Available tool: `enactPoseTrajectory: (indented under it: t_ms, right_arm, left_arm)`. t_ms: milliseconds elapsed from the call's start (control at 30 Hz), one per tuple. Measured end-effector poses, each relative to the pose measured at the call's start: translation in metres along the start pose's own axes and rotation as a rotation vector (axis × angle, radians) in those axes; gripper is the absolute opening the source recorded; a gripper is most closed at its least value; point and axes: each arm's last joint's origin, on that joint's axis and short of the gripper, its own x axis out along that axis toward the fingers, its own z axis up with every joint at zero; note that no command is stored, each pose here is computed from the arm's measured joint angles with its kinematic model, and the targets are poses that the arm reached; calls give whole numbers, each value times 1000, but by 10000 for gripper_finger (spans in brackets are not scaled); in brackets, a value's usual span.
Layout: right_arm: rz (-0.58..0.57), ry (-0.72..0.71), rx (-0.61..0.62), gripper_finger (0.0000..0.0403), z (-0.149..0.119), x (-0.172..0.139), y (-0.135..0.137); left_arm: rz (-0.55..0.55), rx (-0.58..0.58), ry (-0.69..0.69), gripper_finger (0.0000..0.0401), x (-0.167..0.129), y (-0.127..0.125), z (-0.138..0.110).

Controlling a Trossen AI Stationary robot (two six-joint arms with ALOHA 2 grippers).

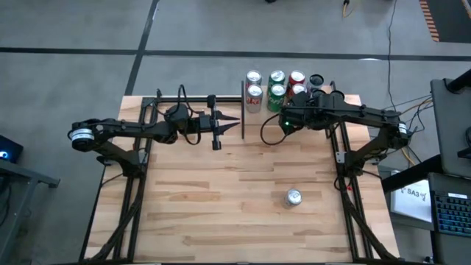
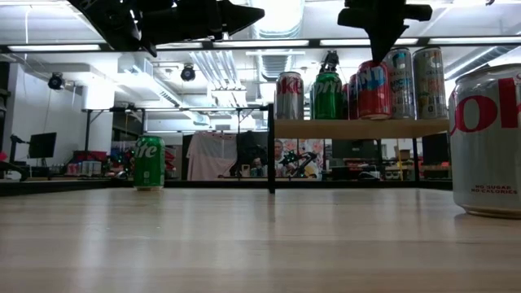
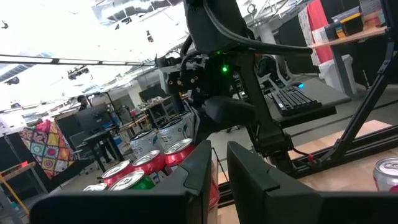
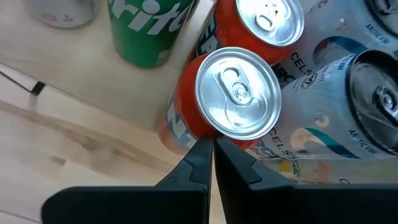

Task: Place canned beverage on shelf
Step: Put the orange soda can on the shelf aligned in front of the other orange soda can

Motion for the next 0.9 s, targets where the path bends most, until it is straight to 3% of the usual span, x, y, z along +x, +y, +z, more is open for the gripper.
enactPoseTrajectory:
  t_ms: [900]
  right_arm:
    - [46,-5,22,9,4,-9,-4]
  left_arm:
    - [3,0,6,36,0,1,-1]
